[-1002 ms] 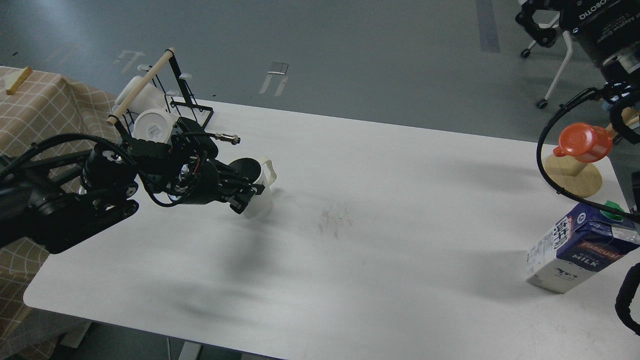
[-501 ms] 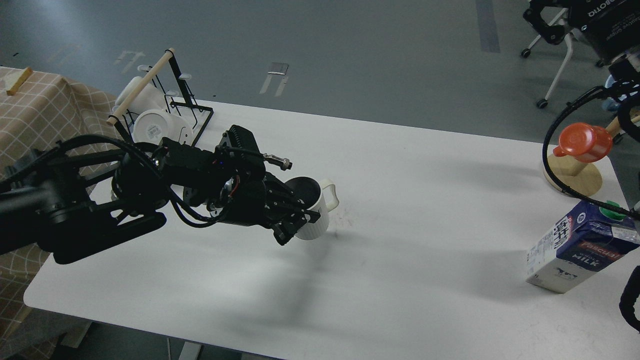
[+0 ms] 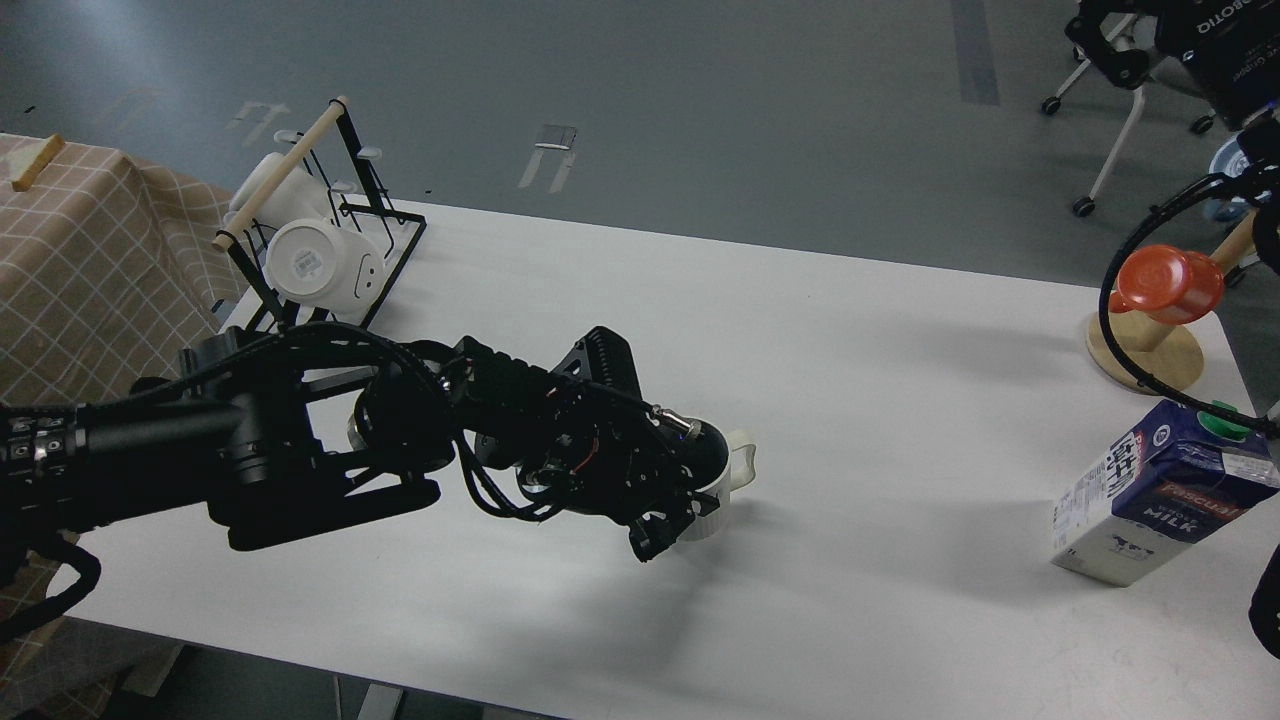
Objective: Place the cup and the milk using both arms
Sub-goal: 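Carry the mug with the left gripper toward the table center, then set the mug down and open the left gripper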
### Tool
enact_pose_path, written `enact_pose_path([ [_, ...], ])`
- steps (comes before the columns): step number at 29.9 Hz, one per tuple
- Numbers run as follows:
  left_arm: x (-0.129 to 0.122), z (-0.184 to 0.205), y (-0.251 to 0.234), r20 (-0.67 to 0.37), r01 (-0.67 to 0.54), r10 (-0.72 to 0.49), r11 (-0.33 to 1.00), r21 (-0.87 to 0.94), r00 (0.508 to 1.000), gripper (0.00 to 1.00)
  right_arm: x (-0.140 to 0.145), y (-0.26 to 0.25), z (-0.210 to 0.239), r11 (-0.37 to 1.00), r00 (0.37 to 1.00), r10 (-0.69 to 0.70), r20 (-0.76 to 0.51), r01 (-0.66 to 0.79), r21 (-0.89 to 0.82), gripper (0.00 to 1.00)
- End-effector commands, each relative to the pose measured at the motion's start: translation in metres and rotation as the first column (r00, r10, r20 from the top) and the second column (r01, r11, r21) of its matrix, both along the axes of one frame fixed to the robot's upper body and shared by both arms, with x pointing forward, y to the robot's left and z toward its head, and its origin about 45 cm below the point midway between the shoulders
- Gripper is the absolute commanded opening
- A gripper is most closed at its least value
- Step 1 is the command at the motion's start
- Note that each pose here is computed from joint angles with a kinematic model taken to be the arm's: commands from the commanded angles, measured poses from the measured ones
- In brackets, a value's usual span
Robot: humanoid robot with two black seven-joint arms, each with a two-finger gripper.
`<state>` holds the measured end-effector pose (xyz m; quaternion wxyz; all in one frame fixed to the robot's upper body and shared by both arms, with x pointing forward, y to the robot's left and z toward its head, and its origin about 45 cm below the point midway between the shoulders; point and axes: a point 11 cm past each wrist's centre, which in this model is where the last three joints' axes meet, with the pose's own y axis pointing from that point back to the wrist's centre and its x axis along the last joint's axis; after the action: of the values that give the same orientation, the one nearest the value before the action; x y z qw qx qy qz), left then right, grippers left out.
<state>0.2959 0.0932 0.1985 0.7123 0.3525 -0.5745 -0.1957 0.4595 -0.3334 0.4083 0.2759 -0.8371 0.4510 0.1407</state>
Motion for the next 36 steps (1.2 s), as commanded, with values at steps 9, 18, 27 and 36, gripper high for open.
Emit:
enact_pose_path([
  [9,-0.012,-0.020,-0.004,-0.025,0.017,-0.016,0.999,0.042,1.000,0.00,0.000,0.000,-0.004,1.000,1.000,-0.001,-0.007,0.001,0.007,1.00],
  [18,-0.008,-0.006,-0.043,0.027,0.064,-0.065,0.998,0.011,0.998,0.16,0.001,0.000,0.002,1.000,1.000,-0.001,0.004,0.001,0.004,1.00],
  [27,-0.004,-0.009,-0.032,0.023,0.037,-0.038,0.999,0.023,0.999,0.54,0.000,-0.002,-0.002,1.000,1.000,-0.004,-0.004,0.004,0.004,1.00],
  [36,0.036,0.063,-0.023,0.017,-0.102,0.106,0.981,-0.162,0.994,0.84,0.000,-0.003,-0.001,1.000,1.000,-0.006,-0.001,0.006,0.005,1.00],
])
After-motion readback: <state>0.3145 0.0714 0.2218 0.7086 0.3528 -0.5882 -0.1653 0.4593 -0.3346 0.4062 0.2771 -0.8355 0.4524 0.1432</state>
